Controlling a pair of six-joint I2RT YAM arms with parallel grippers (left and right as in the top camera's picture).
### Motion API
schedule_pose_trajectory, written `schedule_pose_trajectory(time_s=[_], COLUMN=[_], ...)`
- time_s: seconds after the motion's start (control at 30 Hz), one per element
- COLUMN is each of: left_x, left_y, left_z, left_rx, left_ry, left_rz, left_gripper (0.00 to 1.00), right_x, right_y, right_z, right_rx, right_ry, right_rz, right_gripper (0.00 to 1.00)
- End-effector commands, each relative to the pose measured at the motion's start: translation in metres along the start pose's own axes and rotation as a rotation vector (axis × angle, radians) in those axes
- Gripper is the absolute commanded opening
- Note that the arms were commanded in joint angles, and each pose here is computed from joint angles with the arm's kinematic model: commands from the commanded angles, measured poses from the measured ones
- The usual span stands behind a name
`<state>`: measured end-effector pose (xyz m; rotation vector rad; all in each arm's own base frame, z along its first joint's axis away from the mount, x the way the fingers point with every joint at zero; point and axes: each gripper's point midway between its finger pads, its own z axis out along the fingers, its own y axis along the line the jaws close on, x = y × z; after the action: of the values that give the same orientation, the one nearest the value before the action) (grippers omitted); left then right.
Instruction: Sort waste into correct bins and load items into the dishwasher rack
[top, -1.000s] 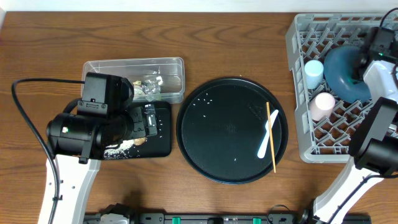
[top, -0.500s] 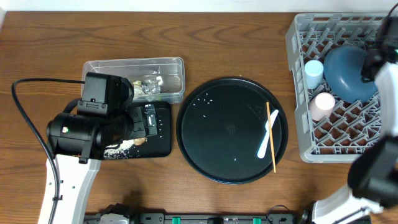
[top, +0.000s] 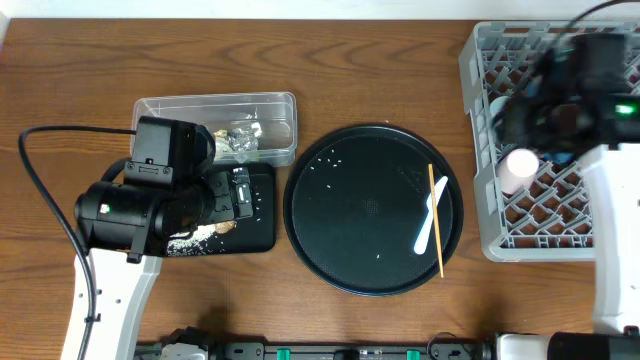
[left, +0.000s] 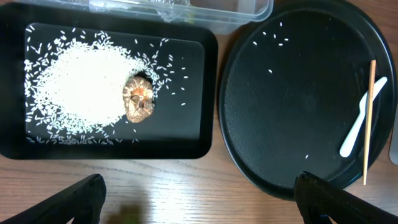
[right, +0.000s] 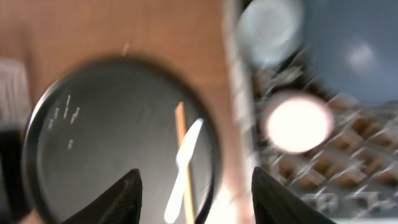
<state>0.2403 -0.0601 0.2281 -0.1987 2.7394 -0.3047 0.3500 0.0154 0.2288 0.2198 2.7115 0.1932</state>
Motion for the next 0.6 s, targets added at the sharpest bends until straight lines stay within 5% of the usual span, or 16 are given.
schedule_pose_trajectory(time_s=[0.0,0.57], left_x=[-0.001,-0.001], left_y=[0.001,0.001], left_z=[-0.001,-0.001], left_rx=[-0.011,-0.011], left_ry=[-0.005,-0.005], left_rz=[0.004,0.004], left_gripper=[0.98,0.98], right_x=[0.026,0.156], right_y=[0.019,0.032], right_z=[0.018,0.120], right_rx=[0.013,0.251], right_ry=[0.088,0.237], right_rz=[0.053,0.059], right_gripper=[0.50,0.41])
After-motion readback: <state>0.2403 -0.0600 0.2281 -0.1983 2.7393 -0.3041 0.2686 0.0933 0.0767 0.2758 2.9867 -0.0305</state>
